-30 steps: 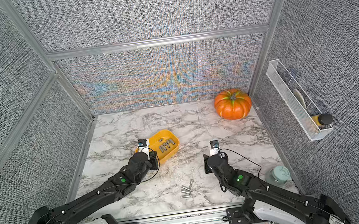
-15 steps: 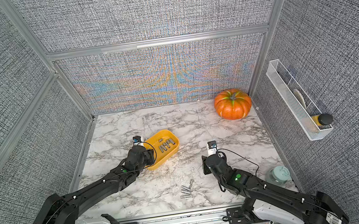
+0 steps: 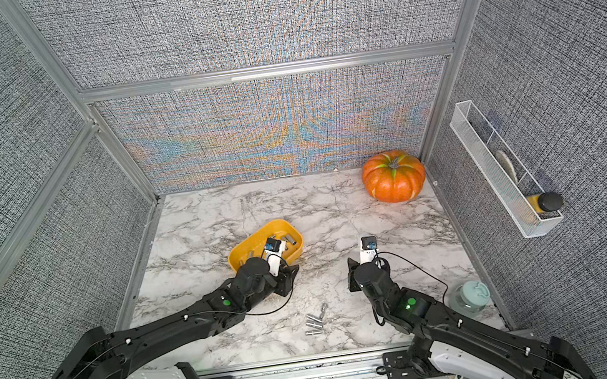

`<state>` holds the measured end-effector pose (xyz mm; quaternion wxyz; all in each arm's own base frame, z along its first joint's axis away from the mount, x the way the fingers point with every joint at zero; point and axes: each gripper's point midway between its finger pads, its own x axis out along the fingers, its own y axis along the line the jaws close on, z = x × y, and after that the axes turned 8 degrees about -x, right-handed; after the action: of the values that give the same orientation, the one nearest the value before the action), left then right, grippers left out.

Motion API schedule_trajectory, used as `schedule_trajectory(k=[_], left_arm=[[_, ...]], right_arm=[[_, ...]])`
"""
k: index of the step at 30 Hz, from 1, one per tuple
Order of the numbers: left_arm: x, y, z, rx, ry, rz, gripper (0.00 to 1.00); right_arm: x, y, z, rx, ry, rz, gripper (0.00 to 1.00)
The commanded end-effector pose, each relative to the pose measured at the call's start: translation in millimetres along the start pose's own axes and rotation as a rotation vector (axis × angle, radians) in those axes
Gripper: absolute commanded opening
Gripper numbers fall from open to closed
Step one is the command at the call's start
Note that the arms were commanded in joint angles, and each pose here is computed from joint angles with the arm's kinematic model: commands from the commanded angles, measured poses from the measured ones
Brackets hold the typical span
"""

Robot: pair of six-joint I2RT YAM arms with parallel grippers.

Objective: Put the socket on the desktop into the storage box
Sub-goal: Pick up the socket head from the center of the board.

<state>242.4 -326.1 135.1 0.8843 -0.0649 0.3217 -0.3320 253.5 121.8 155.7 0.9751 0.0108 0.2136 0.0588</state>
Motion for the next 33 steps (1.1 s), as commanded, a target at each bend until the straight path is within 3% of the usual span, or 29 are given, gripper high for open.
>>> schedule_trajectory(k=[1,5,12,19,24,33], left_arm=[[12.5,-44.4,-19.3,0.090,0.074,-0.119,0.49],[31.0,-69.7,-47.9,0.198,0.165,-0.088,0.49],[44.1,-73.6,-72.2,0.306,0.248,0.041,0.48],[42.0,-53.5,-91.1,0.316,0.326,0.120,0.41],[41.6,-60.5,-109.5,0.307,0.377,0.043,0.41],[49.4,-55.9,-123.5,0.328,0.419,0.055,0.40]], right_arm=[[-8.4,-26.1,3.7,0.050,-0.047,-0.114,0.45],[-17.7,-37.4,9.2,0.091,-0.117,-0.127,0.45],[-23.8,-46.7,11.9,0.112,-0.139,-0.157,0.45],[-21.6,-47.8,9.8,0.100,-0.130,-0.175,0.46],[-19.0,-46.2,8.5,0.088,-0.119,-0.176,0.45],[-17.8,-47.6,6.6,0.078,-0.115,-0.190,0.45]])
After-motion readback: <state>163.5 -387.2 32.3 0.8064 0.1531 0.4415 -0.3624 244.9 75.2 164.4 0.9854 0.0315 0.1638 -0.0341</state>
